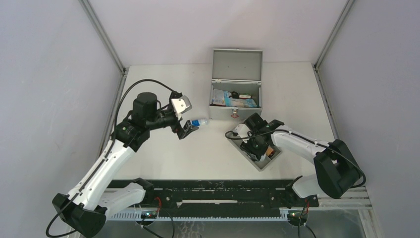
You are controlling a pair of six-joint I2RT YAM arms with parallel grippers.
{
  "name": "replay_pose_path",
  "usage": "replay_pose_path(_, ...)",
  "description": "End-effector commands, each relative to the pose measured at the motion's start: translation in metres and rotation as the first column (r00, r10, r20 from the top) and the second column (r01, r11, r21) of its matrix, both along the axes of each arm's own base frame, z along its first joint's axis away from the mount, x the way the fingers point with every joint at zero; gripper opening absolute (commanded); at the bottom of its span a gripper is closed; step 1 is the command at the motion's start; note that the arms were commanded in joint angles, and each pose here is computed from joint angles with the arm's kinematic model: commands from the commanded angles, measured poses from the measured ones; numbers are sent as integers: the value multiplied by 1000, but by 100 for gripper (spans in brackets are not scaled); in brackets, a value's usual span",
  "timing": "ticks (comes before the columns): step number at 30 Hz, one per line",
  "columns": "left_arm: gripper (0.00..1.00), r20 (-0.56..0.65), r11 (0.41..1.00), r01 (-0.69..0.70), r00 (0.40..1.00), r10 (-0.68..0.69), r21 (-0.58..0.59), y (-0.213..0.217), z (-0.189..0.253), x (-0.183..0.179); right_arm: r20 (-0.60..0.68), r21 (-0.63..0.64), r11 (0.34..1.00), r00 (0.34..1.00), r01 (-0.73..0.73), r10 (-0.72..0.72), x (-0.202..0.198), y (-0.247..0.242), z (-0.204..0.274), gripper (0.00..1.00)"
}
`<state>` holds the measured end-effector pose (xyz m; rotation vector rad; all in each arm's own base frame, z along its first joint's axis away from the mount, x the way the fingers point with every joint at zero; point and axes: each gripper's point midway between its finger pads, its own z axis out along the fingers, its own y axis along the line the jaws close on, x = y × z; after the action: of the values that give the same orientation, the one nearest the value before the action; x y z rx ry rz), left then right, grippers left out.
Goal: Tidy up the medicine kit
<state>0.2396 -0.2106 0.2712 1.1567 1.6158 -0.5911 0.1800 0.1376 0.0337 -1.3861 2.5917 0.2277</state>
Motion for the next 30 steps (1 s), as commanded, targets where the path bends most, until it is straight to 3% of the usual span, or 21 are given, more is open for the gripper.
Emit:
replay_pose_path(1,98,57,1000,-6,998,7,-4,3,4,1,32,31,1000,999,3,-4,8,9,12,48)
replay_pose_path(23,99,93,1000,-20,996,19,9,8,4,0,42,30,1000,999,0,-1,9,9,14,53)
replay_pose_path(30,99,104,999,-34,994,33,10,10,6,1,72,46,999,997,-4,1,13,9,21,59)
